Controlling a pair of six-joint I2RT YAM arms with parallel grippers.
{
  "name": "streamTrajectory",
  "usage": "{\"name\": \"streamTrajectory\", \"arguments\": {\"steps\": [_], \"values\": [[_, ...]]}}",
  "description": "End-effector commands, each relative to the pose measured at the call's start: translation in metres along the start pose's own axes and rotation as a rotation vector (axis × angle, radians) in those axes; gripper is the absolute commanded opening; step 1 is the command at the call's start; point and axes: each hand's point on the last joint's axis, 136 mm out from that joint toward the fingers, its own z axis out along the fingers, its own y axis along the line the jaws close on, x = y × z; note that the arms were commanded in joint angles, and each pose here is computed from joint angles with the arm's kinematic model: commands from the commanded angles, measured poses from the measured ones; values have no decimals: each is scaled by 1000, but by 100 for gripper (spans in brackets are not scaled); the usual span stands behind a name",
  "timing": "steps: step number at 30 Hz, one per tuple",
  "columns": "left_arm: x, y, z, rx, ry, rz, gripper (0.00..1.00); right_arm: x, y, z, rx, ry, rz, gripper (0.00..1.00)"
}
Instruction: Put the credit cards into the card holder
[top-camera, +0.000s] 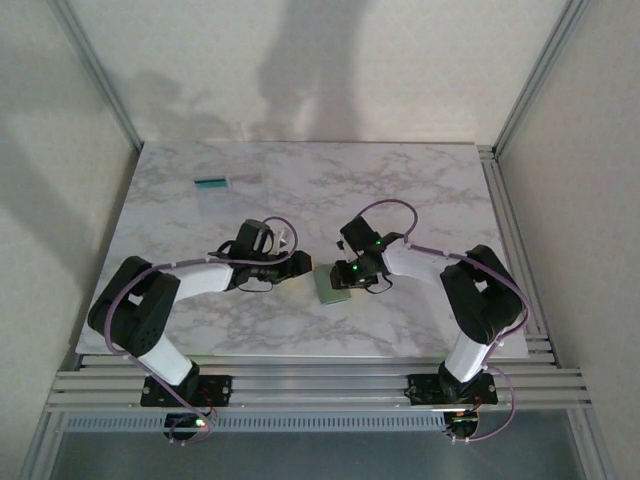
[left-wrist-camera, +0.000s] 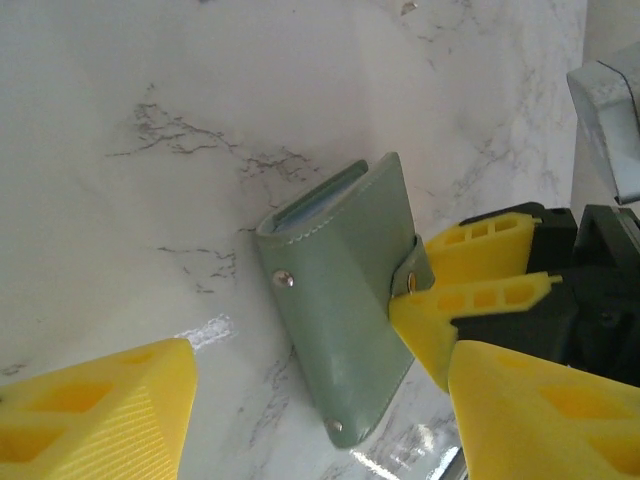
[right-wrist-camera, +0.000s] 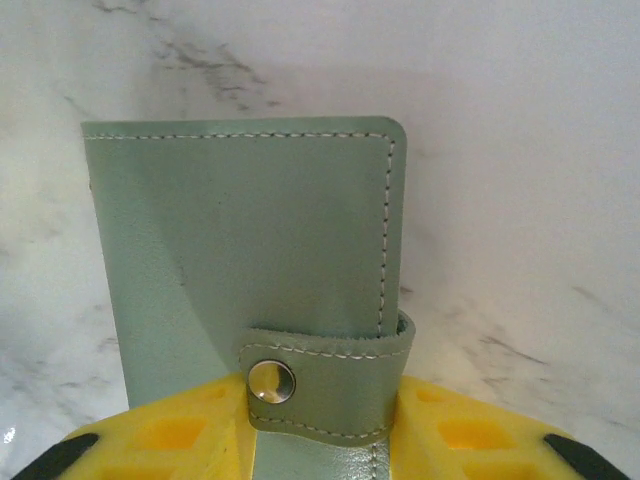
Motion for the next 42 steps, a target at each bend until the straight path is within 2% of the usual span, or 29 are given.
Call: {"name": "streamTrajectory", "arguments": {"steps": [1,4,8,13,15,18,21,24,32,37,39,42], "values": [[-7,-3,5,-2,-8,2,62,9,25,3,-158,34,47,36],[-4,1,11,-3,17,-13,54,7,37,4,-251,17,69,35],[-4,10,15,-37,21,-24,49,5,47,10,-319,24,89,34],[-6,13,18,-55,29,-17,28,4,51,10,-354,4,74,37],[-7,15,18,-68,28,-20,16,4,46,7,-312,-7,53,41],[-6,14,18,-67,32,-21,3,4,28,0,-183,-67,-8,56],[-6,20,16,-96,25,-17,0,3,23,-9,-91,-108,-88,65],[-5,15,17,-75,28,-29,0,5,29,-12,-4,-123,-159,65],[-5,8,16,-61,38,-20,0,-14,22,-6,234,-199,-207,48],[-2,13,16,-77,44,-19,0,-23,13,-7,311,-227,-189,30],[-2,11,15,-70,46,-14,0,-25,6,-9,348,-239,-178,12],[-3,15,13,-92,37,-2,0,-23,11,-9,325,-227,-189,12]]}}
